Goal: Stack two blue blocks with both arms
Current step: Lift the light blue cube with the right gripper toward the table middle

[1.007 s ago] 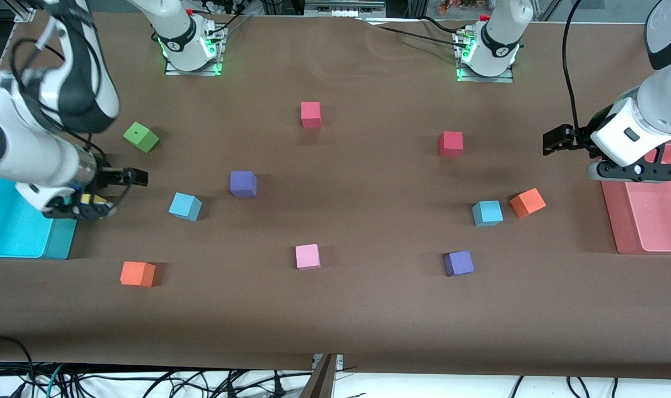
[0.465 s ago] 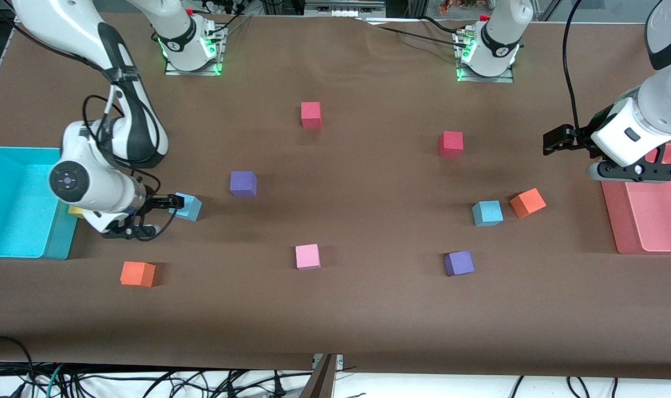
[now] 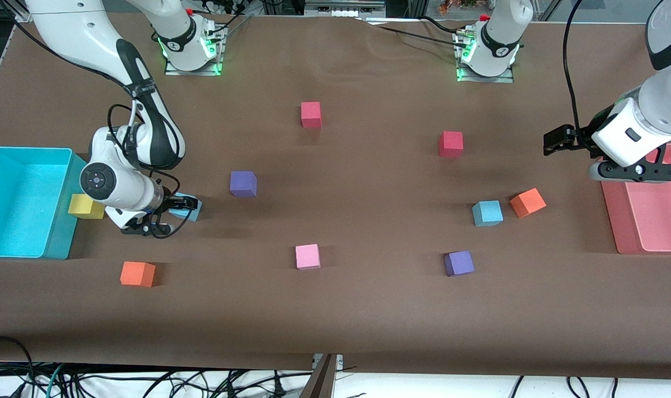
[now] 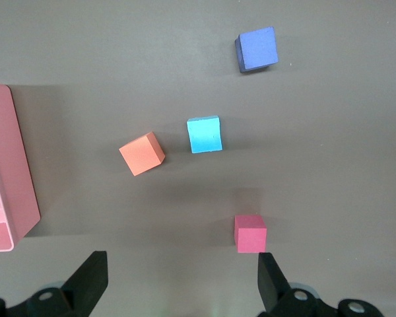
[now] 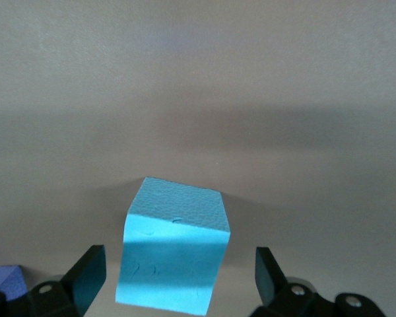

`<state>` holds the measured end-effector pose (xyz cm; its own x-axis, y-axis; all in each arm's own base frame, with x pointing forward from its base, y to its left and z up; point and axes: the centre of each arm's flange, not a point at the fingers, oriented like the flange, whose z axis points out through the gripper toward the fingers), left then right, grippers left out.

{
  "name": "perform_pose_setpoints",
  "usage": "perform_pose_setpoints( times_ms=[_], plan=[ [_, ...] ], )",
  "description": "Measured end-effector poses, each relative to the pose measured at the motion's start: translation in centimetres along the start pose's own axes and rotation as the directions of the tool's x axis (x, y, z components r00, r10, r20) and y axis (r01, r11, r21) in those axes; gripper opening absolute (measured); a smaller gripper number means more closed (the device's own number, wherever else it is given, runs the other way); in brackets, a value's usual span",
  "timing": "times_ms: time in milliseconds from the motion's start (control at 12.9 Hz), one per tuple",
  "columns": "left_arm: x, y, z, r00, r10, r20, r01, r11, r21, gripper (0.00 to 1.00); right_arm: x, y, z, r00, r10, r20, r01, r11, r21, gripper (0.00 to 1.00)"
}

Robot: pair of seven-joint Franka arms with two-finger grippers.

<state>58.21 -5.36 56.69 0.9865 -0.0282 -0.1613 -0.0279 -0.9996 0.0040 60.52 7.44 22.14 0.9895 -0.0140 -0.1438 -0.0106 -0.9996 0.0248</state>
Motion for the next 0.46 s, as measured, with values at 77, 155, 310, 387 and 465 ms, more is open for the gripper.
perform_pose_setpoints(
  times_ms=[77, 155, 310, 387, 465],
  plan=[
    [0.0, 0.0, 0.0, 1.0, 0.0, 0.0, 0.0, 1.0, 0.0, 1.0, 0.0, 0.0, 0.4, 1.0, 0.003, 0.003, -0.003, 1.0, -0.001, 1.0],
    [0.0, 0.0, 0.0, 1.0, 0.0, 0.0, 0.0, 1.0, 0.0, 1.0, 0.0, 0.0, 0.7, 1.0, 0.004, 0.005, -0.004, 1.0, -0.001, 1.0],
    [0.0, 0.0, 0.0, 1.0, 0.0, 0.0, 0.0, 1.0, 0.0, 1.0, 0.0, -0.4, 1.4, 1.0, -0.002, 0.015, 0.002, 1.0, -0.001, 0.93],
    [0.0, 0.0, 0.0, 1.0, 0.0, 0.0, 0.0, 1.0, 0.0, 1.0, -0.1, -0.8, 1.8, 1.0, -0.007, 0.021, 0.007, 1.0, 0.0, 0.81],
    [0.0, 0.0, 0.0, 1.0, 0.0, 0.0, 0.0, 1.0, 0.0, 1.0, -0.2, -1.1, 2.0, 1.0, -0.012, 0.024, 0.012, 1.0, 0.001, 0.67]
  ],
)
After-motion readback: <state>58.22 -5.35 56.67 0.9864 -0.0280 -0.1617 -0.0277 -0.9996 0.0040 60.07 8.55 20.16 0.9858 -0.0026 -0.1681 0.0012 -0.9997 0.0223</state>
